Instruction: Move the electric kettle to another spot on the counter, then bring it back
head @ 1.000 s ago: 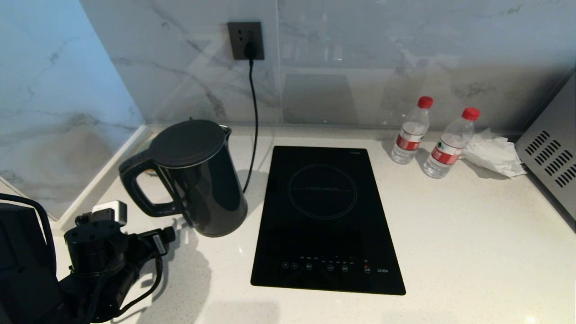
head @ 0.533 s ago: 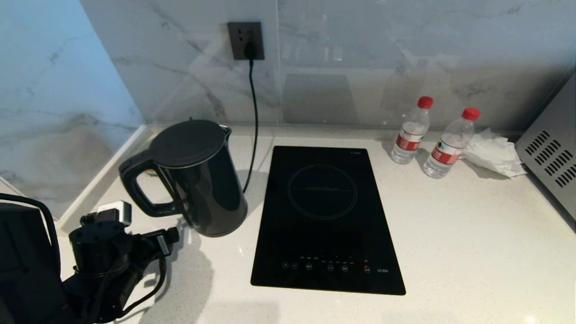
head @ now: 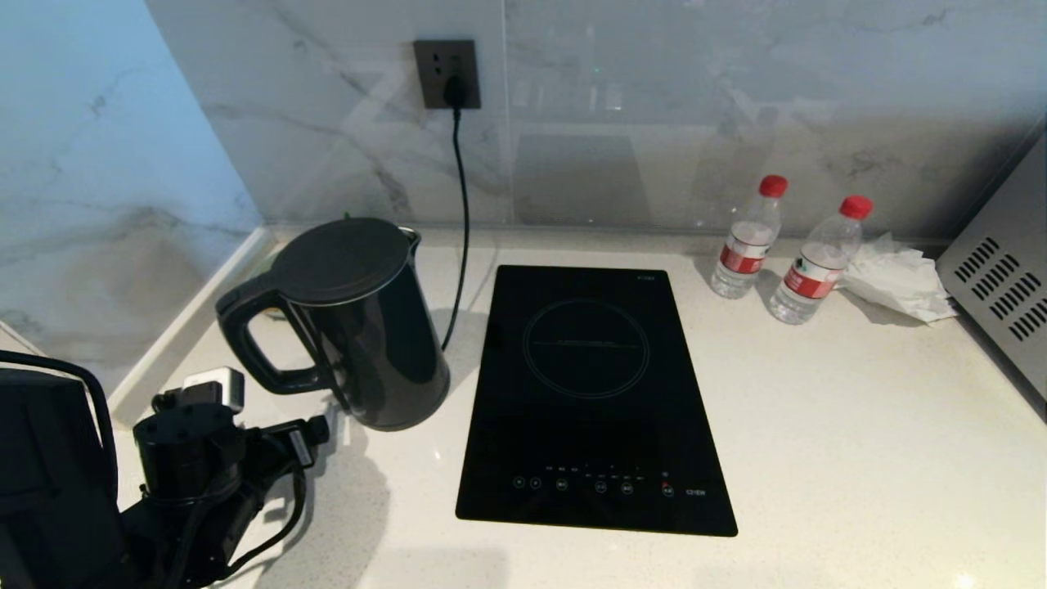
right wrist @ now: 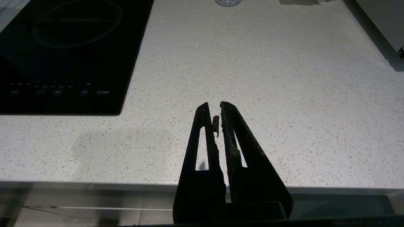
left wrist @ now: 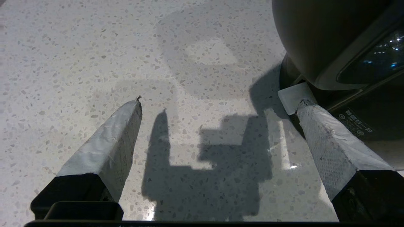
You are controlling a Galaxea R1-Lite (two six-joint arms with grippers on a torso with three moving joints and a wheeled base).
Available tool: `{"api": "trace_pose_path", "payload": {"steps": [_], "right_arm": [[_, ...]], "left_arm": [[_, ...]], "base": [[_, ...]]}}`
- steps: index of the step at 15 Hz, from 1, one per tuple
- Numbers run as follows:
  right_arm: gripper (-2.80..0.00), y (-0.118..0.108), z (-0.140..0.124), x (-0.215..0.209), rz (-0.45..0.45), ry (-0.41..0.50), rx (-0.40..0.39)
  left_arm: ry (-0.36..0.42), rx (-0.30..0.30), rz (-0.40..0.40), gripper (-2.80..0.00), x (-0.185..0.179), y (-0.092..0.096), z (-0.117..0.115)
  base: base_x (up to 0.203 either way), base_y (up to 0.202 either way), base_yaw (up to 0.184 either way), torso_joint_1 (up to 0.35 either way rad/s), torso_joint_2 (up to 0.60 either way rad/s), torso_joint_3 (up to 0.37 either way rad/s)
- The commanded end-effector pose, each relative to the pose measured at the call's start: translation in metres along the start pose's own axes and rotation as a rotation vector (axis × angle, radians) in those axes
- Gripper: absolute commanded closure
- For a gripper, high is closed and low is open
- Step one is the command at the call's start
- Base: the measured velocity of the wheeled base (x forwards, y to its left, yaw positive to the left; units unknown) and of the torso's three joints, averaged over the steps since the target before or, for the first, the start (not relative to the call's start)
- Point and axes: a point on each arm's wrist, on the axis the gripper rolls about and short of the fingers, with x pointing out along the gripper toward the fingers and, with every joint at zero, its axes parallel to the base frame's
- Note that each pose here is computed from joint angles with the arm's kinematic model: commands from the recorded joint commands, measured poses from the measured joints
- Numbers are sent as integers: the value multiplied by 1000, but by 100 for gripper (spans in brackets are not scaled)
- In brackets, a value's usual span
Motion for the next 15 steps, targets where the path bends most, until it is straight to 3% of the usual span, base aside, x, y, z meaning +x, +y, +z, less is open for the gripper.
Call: {"api": "trace_pose_path", "payload": {"steps": [1, 7, 15], "right_arm": [[0, 0, 0, 0, 1, -1, 0], [0, 0, 0, 0, 1, -1, 0], [0, 0, 0, 0, 1, -1, 0]], "left_arm": [[-13, -2, 42, -280, 7, -2, -3], [-17, -1, 42, -280, 8, -4, -3], [-41, -22, 81, -280, 7, 8, 6]], "base": [[0, 0, 0, 0, 0, 0], [0, 0, 0, 0, 0, 0], [0, 0, 0, 0, 0, 0]]}}
